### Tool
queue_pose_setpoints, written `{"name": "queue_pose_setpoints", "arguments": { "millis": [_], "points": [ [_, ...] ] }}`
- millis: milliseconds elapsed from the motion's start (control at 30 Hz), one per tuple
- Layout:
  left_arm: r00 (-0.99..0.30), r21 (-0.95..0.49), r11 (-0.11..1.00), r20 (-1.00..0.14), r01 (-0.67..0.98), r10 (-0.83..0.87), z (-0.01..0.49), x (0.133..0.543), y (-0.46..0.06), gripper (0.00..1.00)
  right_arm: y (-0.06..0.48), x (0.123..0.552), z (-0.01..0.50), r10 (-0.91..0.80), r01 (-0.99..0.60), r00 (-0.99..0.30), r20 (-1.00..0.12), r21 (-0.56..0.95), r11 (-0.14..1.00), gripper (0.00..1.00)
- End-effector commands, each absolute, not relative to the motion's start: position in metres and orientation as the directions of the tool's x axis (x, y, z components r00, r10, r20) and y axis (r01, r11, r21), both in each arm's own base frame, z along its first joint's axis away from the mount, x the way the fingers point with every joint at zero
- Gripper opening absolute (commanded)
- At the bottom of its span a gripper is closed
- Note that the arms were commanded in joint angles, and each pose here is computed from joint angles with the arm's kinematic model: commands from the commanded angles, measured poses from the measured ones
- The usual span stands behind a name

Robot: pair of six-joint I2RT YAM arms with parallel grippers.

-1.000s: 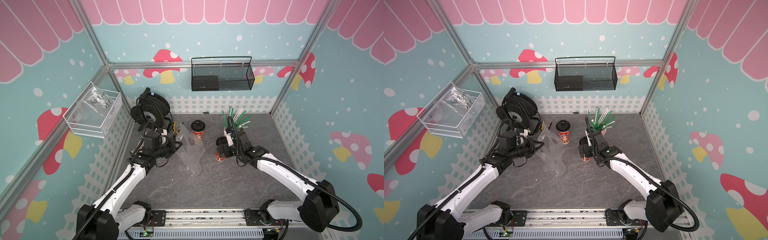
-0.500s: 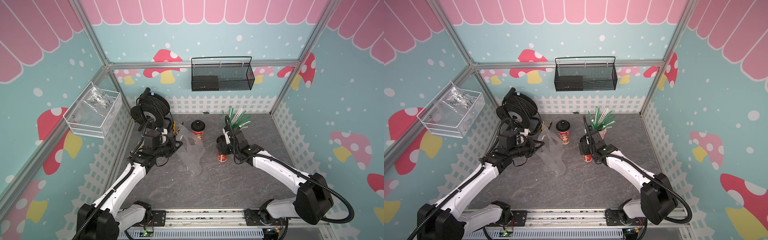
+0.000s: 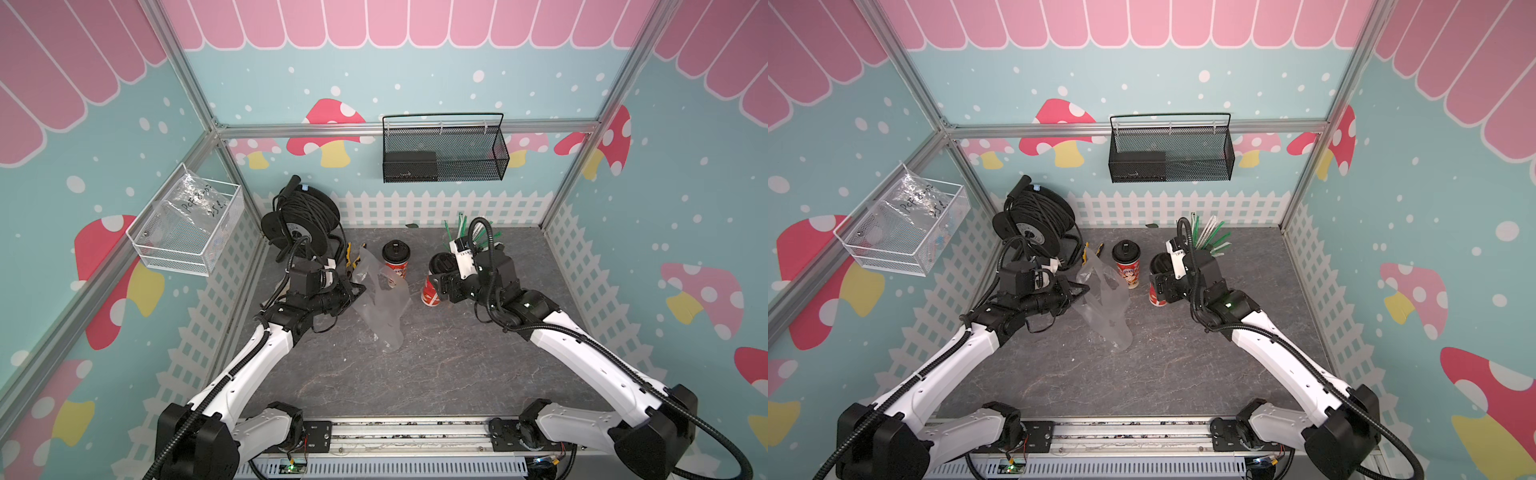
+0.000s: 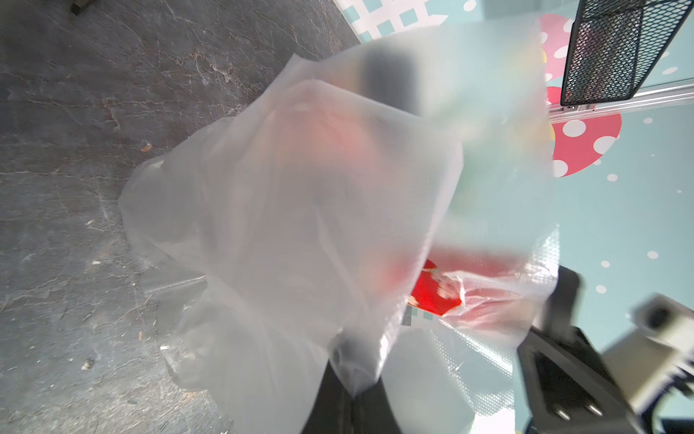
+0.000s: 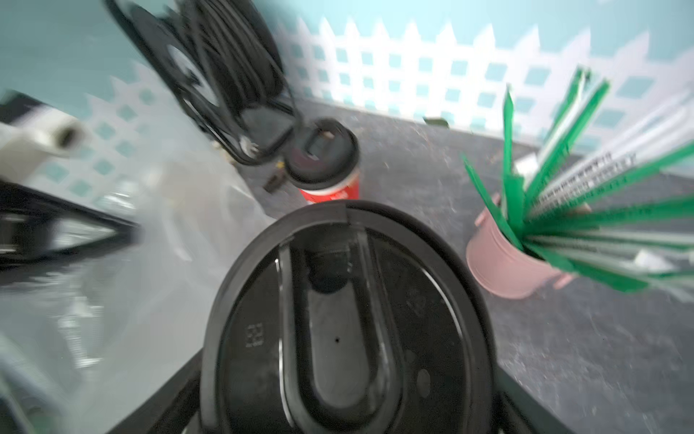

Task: Pack milk tea into plastic carrier bags
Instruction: Pick up the milk tea cup at the center of the board, then place the milk tea cup in the plastic carrier bag.

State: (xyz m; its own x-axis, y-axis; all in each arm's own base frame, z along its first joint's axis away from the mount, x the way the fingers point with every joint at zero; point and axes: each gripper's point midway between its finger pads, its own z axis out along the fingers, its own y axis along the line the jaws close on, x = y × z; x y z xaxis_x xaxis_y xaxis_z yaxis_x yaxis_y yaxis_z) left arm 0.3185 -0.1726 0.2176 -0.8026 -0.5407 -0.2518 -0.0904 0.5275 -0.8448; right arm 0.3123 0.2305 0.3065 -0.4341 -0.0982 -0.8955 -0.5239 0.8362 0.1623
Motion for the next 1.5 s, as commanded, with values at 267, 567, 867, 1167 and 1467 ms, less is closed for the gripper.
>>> {"name": "queue_pose_setpoints", "arguments": {
  "millis": [267, 567, 867, 1167, 1467],
  "points": [
    [-0.805, -0.841, 0.536, -0.272, -0.068, -0.528, 0.23, 0.326, -0.174, 0.0, 0.286, 0.262, 0.441, -0.105, -0.727, -0.161, -0.981, 0.047, 0.685, 0.73],
    [-0.807, -0.841, 0.537, -0.269, -0.07, -0.526, 0.229, 0.326, -0.174, 0.0, 0.341, 0.244, 0.411, -0.168, -0.831, -0.205, -0.964, 0.08, 0.551, 0.73],
    [-0.807, -0.841, 0.537, -0.27, -0.068, -0.526, 0.228, 0.323, -0.173, 0.0, 0.342, 0.254, 0.359, -0.221, -0.794, -0.282, -0.934, 0.098, 0.6, 0.72],
    [-0.804, -0.838, 0.541, -0.271, -0.074, -0.53, 0.226, 0.323, -0.172, 0.0, 0.352, 0.247, 0.323, -0.267, -0.816, -0.346, -0.9, 0.147, 0.559, 0.72],
    [-0.803, -0.835, 0.545, -0.275, -0.073, -0.528, 0.225, 0.322, -0.171, 0.0, 0.36, 0.258, 0.287, -0.328, -0.794, -0.407, -0.853, 0.153, 0.588, 0.73]
  ]
}}
